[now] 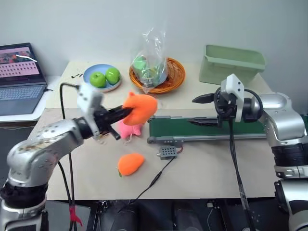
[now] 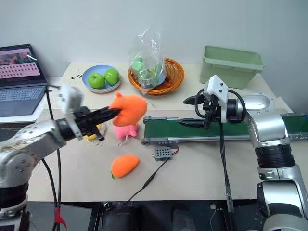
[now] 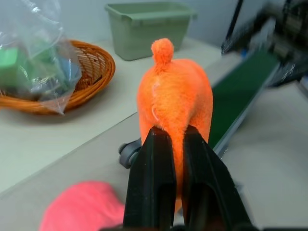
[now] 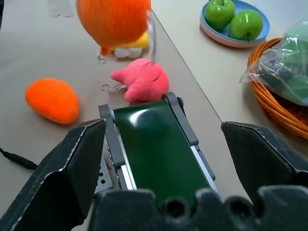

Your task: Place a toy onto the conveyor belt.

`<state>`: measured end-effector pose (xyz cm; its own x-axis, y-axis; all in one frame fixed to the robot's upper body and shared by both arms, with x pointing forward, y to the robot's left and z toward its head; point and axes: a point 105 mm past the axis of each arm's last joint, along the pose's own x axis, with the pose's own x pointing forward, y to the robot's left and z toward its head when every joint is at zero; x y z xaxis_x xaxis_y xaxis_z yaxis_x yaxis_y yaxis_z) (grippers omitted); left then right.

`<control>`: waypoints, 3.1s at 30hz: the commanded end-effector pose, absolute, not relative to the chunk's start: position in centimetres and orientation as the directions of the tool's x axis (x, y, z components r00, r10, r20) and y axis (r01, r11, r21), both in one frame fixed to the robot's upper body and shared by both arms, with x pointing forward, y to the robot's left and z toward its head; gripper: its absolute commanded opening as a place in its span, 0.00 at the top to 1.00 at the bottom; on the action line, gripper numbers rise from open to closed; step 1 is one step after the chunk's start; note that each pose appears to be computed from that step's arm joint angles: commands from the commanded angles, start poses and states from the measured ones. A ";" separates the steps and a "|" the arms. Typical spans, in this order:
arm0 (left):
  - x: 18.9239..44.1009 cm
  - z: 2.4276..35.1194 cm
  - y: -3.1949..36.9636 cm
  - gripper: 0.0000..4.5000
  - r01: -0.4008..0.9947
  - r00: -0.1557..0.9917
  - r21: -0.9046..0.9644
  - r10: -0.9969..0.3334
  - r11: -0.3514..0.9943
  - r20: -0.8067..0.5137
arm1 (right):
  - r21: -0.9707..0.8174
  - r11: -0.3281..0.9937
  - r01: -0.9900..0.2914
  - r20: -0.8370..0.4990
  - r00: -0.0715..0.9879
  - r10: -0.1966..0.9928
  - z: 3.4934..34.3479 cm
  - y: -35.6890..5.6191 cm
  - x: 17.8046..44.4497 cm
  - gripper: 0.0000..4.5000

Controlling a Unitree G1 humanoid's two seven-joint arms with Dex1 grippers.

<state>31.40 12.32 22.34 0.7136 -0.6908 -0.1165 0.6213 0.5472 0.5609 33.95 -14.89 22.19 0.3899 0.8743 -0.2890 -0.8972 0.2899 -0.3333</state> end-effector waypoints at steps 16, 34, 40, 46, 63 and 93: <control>33.5 20.5 7.9 0.99 -0.132 0.470 0.991 -0.881 -0.022 0.043 | -0.397 0.337 -0.854 -0.248 0.453 0.856 23.8 -16.0 33.2 0.00; 34.8 14.6 6.7 0.99 -0.027 0.398 0.994 -0.913 -0.104 -0.085 | -0.404 0.373 -0.835 -0.226 0.486 0.845 24.8 -16.3 32.2 0.00; 32.6 16.7 6.5 0.84 0.002 0.324 0.996 -0.942 -0.094 -0.090 | -0.405 0.374 -0.835 -0.229 0.488 0.842 24.8 -16.3 32.2 0.00; 32.8 15.7 7.0 0.36 0.064 0.342 0.990 -0.929 -0.127 -0.142 | -0.406 0.372 -0.834 -0.232 0.488 0.841 24.7 -16.3 32.3 0.00; 36.0 17.9 8.6 0.01 0.345 0.511 0.923 -0.859 0.169 -0.034 | -0.408 0.375 -0.832 -0.241 0.495 0.835 24.6 -16.6 32.3 0.00; 30.4 19.3 12.8 0.01 0.873 0.480 0.154 -0.871 0.463 -0.103 | -0.382 0.295 -0.876 -0.292 0.417 0.861 24.9 -16.8 31.3 0.00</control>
<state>31.05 12.97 18.15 0.4965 -0.8582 -0.1303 0.8667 0.4815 0.1305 31.59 -16.60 23.43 0.4081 0.8582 -0.3112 -0.8899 0.2979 -0.3456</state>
